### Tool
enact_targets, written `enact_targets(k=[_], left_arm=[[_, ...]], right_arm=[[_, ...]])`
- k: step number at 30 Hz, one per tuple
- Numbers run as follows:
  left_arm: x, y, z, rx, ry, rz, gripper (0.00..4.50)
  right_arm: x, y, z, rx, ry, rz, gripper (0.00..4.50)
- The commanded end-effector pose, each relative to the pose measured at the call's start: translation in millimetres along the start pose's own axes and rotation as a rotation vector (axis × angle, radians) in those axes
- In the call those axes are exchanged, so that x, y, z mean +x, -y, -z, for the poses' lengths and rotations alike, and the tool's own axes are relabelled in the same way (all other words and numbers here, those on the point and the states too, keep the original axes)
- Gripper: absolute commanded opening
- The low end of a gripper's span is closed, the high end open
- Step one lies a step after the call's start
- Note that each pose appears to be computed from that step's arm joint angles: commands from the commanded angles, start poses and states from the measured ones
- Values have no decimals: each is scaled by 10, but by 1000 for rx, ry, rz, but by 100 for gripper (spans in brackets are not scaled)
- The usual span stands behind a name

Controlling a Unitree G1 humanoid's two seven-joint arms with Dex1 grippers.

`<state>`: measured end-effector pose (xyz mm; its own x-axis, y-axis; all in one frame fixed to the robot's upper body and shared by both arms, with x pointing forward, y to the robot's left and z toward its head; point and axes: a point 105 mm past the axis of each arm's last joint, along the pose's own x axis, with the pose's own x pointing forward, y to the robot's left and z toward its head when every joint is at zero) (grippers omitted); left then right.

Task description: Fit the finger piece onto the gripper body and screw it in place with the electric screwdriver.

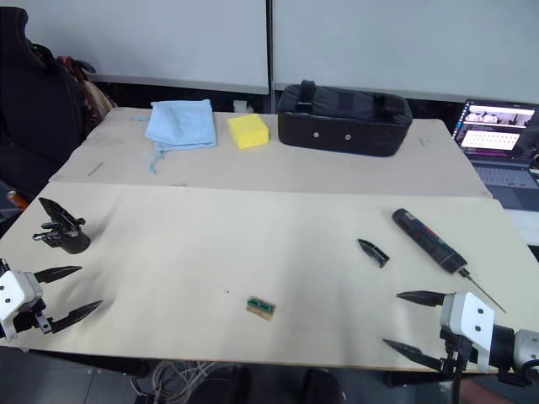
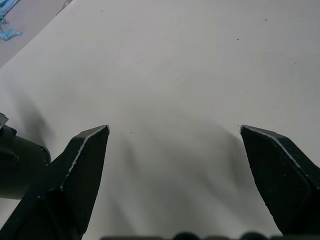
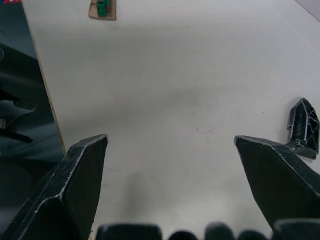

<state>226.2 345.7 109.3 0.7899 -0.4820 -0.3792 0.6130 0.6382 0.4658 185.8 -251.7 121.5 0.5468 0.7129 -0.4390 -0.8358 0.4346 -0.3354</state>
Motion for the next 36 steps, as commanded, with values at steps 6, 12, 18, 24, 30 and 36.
enact_targets(k=[6, 12, 18, 24, 30, 36], left_arm=[[-241, -186, -49, -218, 119, -263, 447], [-600, -91, 297, -425, 123, -627, 447], [-699, -29, 466, -519, 95, -846, 447], [-369, -253, 304, -498, 97, -847, 447], [-7, -394, 377, -522, 11, -858, 447], [278, -602, 433, -550, 25, -893, 447]], right_arm=[[232, 20, -620, 11, 382, 9, 450], [432, 85, -995, -71, 606, 82, 450], [552, 24, -1074, -191, 665, 40, 450], [617, 73, -1042, -175, 666, -5, 450], [693, 82, -1078, -175, 683, -25, 450], [692, 65, -1018, -171, 676, -9, 450]])
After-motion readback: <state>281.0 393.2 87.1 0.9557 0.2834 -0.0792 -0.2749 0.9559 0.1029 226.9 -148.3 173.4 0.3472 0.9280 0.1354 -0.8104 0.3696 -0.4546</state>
